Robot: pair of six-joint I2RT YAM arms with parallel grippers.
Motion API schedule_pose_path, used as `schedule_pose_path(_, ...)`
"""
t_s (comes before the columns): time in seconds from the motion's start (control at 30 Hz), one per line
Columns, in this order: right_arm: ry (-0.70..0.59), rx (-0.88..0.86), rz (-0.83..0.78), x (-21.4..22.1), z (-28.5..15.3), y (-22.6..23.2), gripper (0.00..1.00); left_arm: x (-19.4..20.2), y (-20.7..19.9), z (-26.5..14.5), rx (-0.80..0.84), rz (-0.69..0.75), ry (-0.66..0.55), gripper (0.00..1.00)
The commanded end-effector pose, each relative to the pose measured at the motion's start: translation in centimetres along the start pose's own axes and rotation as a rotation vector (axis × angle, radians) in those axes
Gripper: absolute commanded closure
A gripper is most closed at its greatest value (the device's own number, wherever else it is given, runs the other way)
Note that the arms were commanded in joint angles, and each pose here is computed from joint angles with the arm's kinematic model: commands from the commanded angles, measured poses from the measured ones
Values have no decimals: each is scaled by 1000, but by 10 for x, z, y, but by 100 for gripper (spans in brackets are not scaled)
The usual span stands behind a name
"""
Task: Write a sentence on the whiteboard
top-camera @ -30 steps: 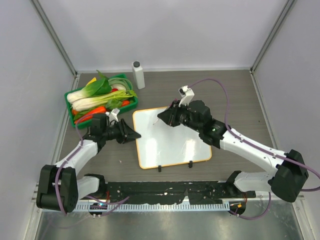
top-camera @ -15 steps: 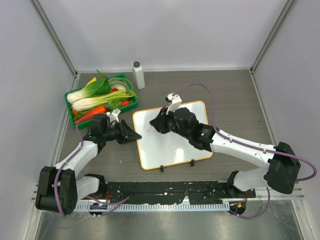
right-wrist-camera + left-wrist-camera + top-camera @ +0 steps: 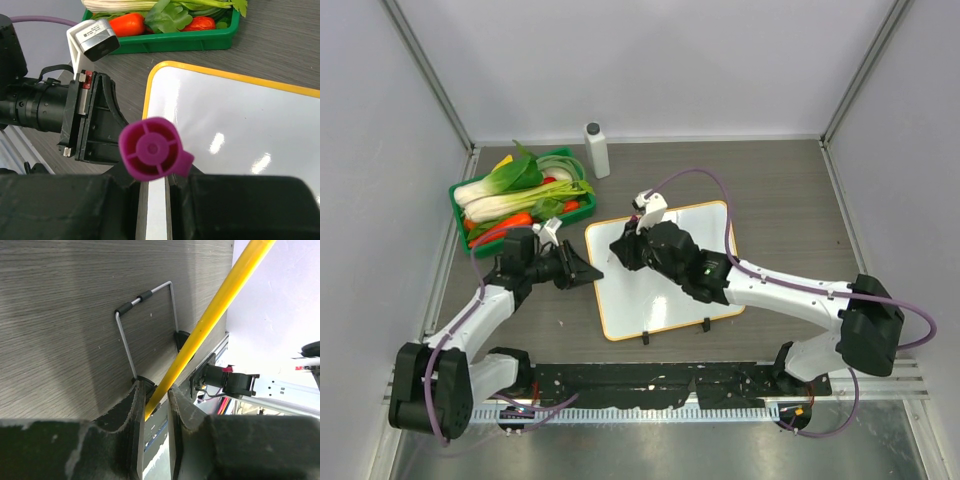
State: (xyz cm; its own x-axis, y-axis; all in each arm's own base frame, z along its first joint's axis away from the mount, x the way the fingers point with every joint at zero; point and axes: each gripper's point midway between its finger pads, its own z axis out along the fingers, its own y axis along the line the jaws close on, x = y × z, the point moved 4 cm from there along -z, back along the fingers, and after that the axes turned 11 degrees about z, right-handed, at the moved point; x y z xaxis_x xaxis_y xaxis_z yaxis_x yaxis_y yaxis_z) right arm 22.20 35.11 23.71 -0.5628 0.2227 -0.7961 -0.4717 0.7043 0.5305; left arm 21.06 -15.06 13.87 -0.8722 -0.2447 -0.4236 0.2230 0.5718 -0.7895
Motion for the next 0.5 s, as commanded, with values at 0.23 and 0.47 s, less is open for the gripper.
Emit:
schedule_pose_path(0.23, -129, -26, -24, -29, 6, 20, 99, -3, -7, -5, -22, 56, -34, 100)
schedule_pose_path(0.47, -133, -35, -44, -30, 10, 23, 98, -3, -7, -5, -24, 61, -33, 100)
